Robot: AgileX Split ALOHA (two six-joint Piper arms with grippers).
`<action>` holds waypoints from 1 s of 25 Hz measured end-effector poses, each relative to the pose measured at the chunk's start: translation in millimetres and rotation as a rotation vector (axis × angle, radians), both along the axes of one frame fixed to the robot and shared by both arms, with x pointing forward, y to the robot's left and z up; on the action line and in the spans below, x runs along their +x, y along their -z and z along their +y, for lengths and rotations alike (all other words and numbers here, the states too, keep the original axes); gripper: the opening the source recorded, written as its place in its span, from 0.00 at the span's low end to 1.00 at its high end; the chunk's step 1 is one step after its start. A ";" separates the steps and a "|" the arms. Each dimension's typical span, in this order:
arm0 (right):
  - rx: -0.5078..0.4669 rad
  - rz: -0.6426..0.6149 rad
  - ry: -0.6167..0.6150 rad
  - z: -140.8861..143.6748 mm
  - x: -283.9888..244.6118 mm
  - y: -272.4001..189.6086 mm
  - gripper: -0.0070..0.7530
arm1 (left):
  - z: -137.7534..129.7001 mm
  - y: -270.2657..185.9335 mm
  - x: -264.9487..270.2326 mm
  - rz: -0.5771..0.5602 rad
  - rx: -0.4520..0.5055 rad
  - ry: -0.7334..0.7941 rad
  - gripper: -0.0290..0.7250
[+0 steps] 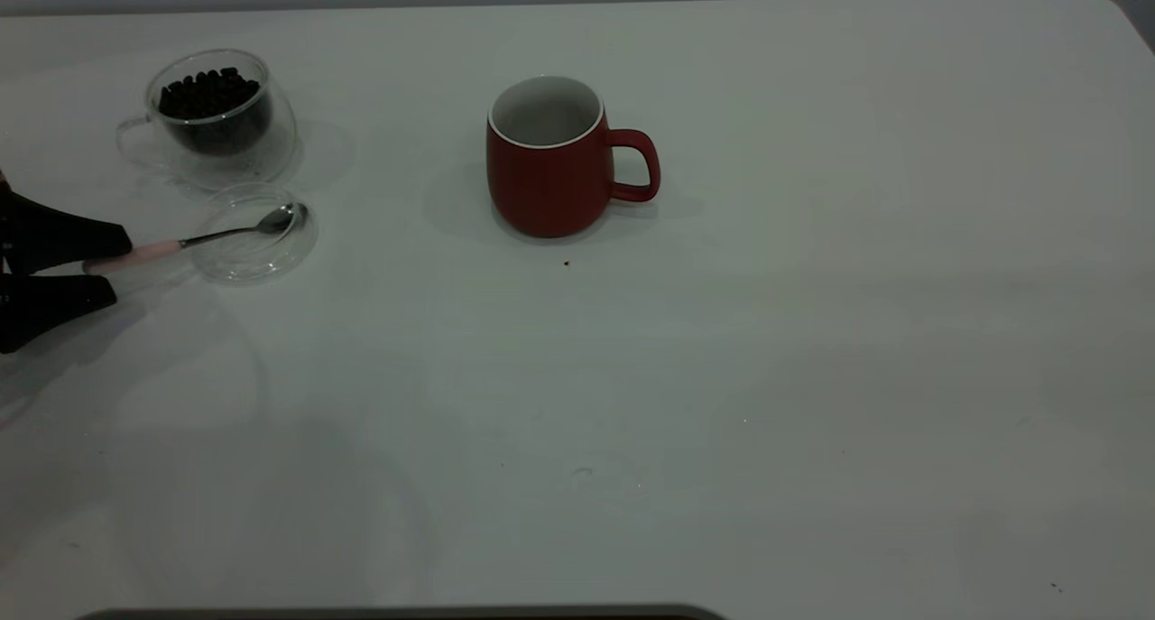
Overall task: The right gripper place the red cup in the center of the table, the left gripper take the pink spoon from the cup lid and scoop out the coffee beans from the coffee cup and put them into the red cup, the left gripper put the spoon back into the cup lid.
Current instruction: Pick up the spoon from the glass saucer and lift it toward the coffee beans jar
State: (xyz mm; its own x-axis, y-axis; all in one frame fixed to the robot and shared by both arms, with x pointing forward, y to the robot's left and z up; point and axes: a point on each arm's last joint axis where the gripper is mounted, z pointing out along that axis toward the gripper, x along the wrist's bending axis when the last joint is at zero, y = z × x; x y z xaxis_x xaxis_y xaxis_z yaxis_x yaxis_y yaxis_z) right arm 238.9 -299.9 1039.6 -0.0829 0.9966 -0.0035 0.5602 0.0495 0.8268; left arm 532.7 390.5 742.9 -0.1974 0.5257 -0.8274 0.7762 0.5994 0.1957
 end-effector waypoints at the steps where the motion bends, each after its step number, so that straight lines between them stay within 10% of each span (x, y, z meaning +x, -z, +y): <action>1: 0.000 0.000 0.000 0.0 0.0 0.0 0.74 | -1.2 0.0 0.4 0.000 0.000 0.004 0.74; 15: 0.000 0.001 0.000 0.0 0.0 0.1 0.74 | -11.2 0.6 11.5 0.002 0.022 0.044 0.69; 25: 0.000 0.001 0.000 0.0 0.0 0.1 0.74 | -11.2 0.6 11.5 0.003 0.022 0.043 0.29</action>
State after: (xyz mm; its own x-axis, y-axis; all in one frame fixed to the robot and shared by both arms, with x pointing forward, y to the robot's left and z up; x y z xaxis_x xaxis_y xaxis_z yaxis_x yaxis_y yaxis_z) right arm 238.9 -299.9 1039.5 -0.0829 0.9966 -0.0035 0.5610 0.0496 0.8263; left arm 544.3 379.3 742.2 -0.1769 0.5521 -0.8148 0.8019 0.5608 0.2059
